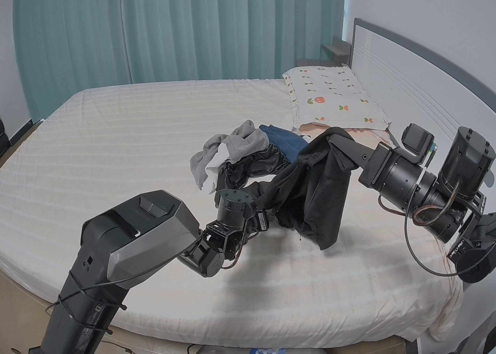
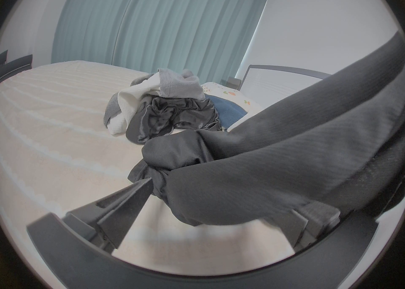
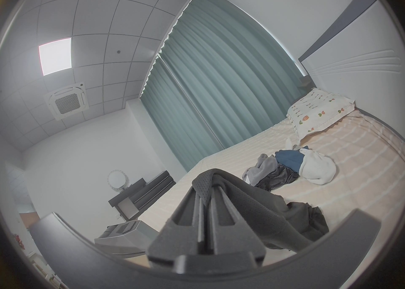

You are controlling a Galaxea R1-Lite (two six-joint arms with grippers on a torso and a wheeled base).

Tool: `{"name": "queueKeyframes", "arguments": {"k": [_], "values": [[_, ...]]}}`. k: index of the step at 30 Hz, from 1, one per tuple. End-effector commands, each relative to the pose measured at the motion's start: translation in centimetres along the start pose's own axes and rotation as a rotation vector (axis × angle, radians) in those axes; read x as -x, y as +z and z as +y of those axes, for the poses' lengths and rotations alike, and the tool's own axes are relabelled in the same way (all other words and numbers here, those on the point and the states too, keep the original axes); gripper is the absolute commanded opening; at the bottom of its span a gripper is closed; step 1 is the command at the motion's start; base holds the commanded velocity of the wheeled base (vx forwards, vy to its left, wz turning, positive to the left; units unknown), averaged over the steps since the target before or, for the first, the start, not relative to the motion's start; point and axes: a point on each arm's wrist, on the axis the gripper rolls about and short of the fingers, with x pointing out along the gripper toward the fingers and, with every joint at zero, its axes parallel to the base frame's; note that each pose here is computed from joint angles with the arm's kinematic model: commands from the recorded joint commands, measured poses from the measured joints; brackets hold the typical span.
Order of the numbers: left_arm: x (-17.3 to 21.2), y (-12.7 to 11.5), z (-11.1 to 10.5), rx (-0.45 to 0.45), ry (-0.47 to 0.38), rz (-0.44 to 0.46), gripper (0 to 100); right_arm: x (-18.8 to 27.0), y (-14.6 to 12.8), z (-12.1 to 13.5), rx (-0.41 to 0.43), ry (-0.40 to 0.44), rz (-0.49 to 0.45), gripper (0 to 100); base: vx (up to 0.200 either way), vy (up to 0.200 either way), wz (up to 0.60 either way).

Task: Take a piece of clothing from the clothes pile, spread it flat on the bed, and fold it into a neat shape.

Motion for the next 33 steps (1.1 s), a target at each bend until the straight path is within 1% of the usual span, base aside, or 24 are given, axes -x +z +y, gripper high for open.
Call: {"name": "queueKeyframes", "arguments": {"k": [1, 4, 6, 7, 9, 10, 11, 13, 15, 18, 19, 21, 23, 24, 25, 27, 29, 33], "values": [[-1.3, -0.1, 0.3, 0.006, 0.014, 0.005, 0, 0.0, 0.2, -1.0, 0.000, -0.032, -0.003, 0, 0.000, 0.000, 0.00], [-1.3, 0.0, 0.2, 0.046, 0.019, 0.011, 0, 0.1, 0.3, -2.1, 0.002, -0.061, 0.000, 0, 0.000, 0.000, 0.00], [-1.1, -0.2, 0.3, 0.061, 0.024, 0.021, 0, 0.3, 0.2, -2.4, 0.002, -0.065, 0.012, 0, 0.000, 0.000, 0.00], [-0.4, -0.2, 0.5, 0.080, 0.034, 0.038, 0, 0.6, 0.1, -2.9, 0.002, -0.069, 0.026, 0, 0.000, 0.000, 0.00], [0.8, 1.1, 0.0, 0.111, 0.025, 0.027, 0, 0.8, -0.1, -3.2, 0.002, -0.075, 0.038, 0, 0.000, 0.000, 0.00], [2.7, 3.1, -1.0, 0.173, 0.005, 0.010, 0, 0.9, -0.2, -3.5, 0.000, -0.084, 0.044, 0, 0.000, 0.000, 0.00], [3.6, 4.1, -1.3, 0.200, -0.003, 0.006, 0, 0.9, -0.3, -3.7, -0.001, -0.089, 0.049, 0, 0.000, 0.000, 0.00], [5.9, 6.3, -1.8, 0.223, -0.009, 0.008, 0, 0.8, -0.7, -4.0, -0.002, -0.105, 0.060, 0, 0.000, 0.000, 0.00], [7.8, 7.8, -2.1, 0.236, -0.005, 0.018, 0, 1.0, -1.0, -4.2, -0.004, -0.119, 0.071, 0, 0.000, 0.000, 0.00], [12.1, 10.4, -2.1, 0.311, -0.020, 0.004, 0, 1.8, -1.7, -5.2, -0.007, -0.163, 0.102, 0, 0.000, 0.000, 0.00], [13.6, 10.8, -1.8, 0.327, -0.027, 0.007, 0, 1.9, -1.9, -5.6, -0.012, -0.180, 0.111, 0, 0.000, 0.000, 0.00], [15.8, 11.2, -1.4, 0.339, -0.049, 0.017, 0, 1.9, -2.1, -6.7, -0.026, -0.220, 0.115, 0, 0.000, 0.000, 0.00], [18.4, 11.3, -0.7, 0.339, -0.066, 0.033, 0, 1.9, -2.3, -7.8, -0.068, -0.265, 0.113, 0, 0.000, 0.000, 0.00], [18.8, 11.3, -0.6, 0.339, -0.066, 0.036, 0, 1.9, -2.3, -7.9, -0.078, -0.272, 0.111, 0, 0.000, 0.000, 0.00], [20.0, 11.4, 0.2, 0.344, -0.064, 0.029, 0, 1.9, -2.4, -8.5, -0.114, -0.295, 0.112, 0, 0.000, 0.000, 0.00], [20.9, 11.3, 0.8, 0.358, -0.062, 0.012, 0, 1.9, -2.9, -9.3, -0.164, -0.322, 0.121, 0, 0.000, 0.000, 0.00], [21.6, 10.5, 1.4, 0.377, -0.053, 0.014, 0, 1.6, -3.3, -9.7, -0.191, -0.329, 0.121, 0, 0.000, 0.000, 0.00], [23.3, 9.4, 2.2, 0.404, -0.070, -0.005, 0, 1.8, -3.3, -9.6, -0.183, -0.288, 0.066, 0, 0.000, 0.000, 0.00]]}}
